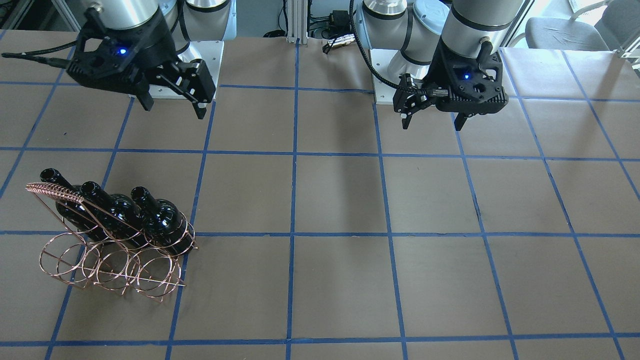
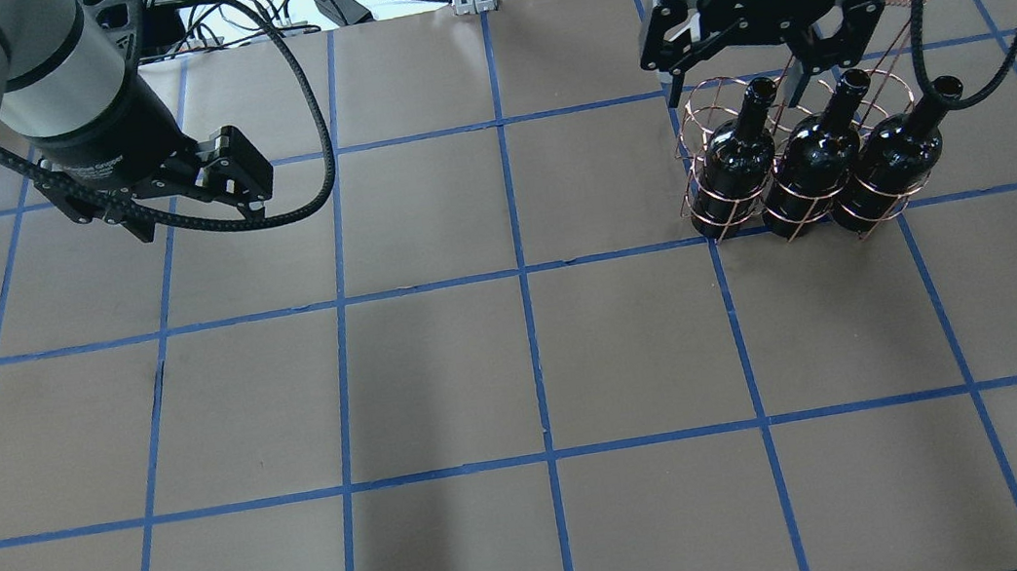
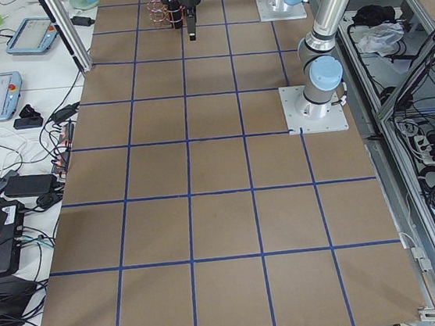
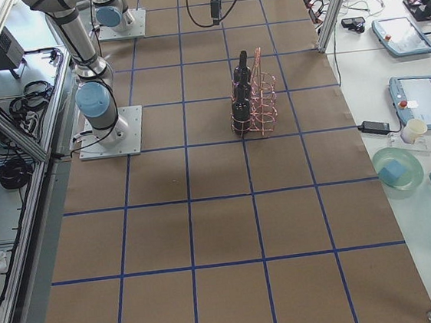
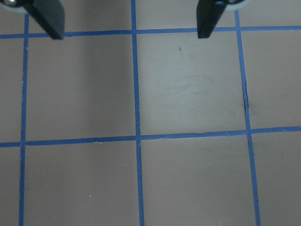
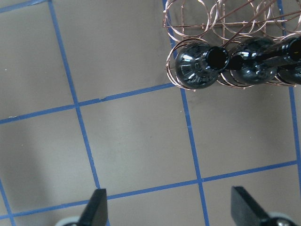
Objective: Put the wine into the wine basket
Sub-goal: 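Open the right gripper and raise it off the bottle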
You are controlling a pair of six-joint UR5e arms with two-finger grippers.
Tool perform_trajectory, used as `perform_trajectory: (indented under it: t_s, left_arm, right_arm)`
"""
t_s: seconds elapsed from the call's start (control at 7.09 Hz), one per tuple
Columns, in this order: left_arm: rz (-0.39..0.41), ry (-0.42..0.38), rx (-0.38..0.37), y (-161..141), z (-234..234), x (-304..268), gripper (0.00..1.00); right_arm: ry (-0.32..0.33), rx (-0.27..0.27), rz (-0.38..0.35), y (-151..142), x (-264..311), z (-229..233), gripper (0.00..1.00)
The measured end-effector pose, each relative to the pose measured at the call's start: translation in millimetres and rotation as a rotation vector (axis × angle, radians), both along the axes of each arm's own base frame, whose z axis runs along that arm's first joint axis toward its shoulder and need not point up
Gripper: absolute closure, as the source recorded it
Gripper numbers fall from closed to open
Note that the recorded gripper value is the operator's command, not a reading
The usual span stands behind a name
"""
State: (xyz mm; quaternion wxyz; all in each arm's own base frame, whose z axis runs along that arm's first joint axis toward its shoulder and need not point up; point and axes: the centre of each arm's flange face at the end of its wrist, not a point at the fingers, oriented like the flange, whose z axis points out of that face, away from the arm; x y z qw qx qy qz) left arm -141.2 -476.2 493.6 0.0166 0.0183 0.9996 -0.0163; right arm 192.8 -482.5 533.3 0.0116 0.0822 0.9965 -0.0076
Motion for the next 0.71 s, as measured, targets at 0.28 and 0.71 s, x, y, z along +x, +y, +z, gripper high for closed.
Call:
perform_trajectory:
  t_s: [0.28, 0.71]
  left_arm:
    - [0.0, 0.008, 0.0, 0, 0, -2, 0.0]
    - [0.002, 0.009, -0.003, 0, 1, -3, 0.0]
  right_arm:
    - [0.039, -0.022, 0.124, 6, -1, 8, 0.02]
    - [0.05, -0.016, 0.196, 3, -16, 7, 0.01]
